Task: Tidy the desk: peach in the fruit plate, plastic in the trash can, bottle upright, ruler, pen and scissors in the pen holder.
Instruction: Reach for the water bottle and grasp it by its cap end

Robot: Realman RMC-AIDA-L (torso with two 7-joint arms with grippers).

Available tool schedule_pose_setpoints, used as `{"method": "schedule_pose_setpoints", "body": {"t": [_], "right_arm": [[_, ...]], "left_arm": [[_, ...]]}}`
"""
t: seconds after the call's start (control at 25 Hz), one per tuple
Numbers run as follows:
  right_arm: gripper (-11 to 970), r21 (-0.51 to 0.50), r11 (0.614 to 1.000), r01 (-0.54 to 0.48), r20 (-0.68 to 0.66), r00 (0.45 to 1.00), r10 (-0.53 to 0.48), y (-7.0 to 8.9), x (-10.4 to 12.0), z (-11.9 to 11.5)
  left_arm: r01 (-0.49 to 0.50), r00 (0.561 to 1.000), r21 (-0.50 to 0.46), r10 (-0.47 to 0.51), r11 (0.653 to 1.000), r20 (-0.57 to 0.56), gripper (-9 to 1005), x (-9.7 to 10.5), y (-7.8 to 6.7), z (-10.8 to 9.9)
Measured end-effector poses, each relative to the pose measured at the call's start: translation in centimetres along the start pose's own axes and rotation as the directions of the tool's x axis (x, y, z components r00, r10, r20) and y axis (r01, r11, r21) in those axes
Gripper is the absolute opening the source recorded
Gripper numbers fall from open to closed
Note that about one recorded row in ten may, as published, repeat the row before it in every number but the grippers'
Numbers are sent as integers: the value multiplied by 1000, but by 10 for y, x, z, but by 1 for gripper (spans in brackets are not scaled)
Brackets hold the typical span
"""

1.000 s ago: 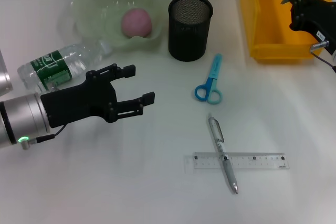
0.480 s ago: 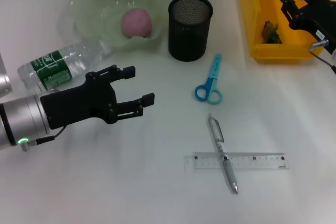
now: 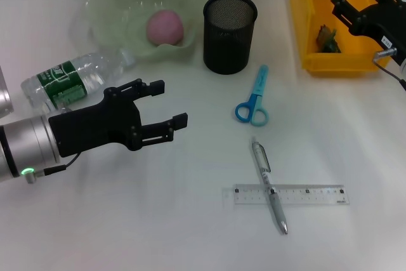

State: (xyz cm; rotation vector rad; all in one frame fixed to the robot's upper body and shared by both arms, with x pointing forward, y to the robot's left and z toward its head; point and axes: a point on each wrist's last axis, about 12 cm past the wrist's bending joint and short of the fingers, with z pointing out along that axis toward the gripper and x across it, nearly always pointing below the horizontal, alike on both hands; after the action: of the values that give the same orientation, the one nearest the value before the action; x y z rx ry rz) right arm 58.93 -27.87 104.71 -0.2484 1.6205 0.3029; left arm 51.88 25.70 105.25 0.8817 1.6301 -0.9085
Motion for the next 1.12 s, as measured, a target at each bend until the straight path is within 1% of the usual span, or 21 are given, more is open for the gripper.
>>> {"method": "schedule_pose_setpoints", "body": {"t": [0.2, 0.68, 0.84, 0.96, 1.0, 1.04, 1.08, 1.12], "right_arm": [[721, 1, 1000, -3, -1, 1000, 3, 0, 0, 0], [721, 15, 1000, -9, 3, 1000, 9, -2, 0, 0], [721, 17, 999, -34, 48, 998, 33, -3, -4, -3], [721, -39, 996, -85, 132, 987, 90, -1, -11, -13], [721, -76, 992, -100, 161, 981, 111, -1, -14, -18], [721, -175, 978, -113, 195, 970, 147, 2, -21, -27], [721, -175, 978, -113, 195, 970, 147, 2, -21, -27], [721, -223, 969, -107, 194, 969, 152, 4, -23, -30]], "left_arm": [[1, 1000, 1, -1, 1000, 0, 811, 0, 0, 0], [2, 1000, 2, -2, 1000, 1, 810, 0, -1, 0], [2, 1000, 3, -2, 1000, 2, 809, 0, -1, 0], [4, 1000, 1, -4, 1000, 10, 809, 0, -1, 0], [4, 1000, 1, -4, 1000, 11, 809, 0, -1, -1], [4, 1000, 0, -4, 1000, 12, 809, 0, -1, -1], [4, 1000, 0, -4, 1000, 12, 808, 0, -1, -1], [4, 1000, 0, -4, 1000, 12, 808, 0, -1, -1]]}}
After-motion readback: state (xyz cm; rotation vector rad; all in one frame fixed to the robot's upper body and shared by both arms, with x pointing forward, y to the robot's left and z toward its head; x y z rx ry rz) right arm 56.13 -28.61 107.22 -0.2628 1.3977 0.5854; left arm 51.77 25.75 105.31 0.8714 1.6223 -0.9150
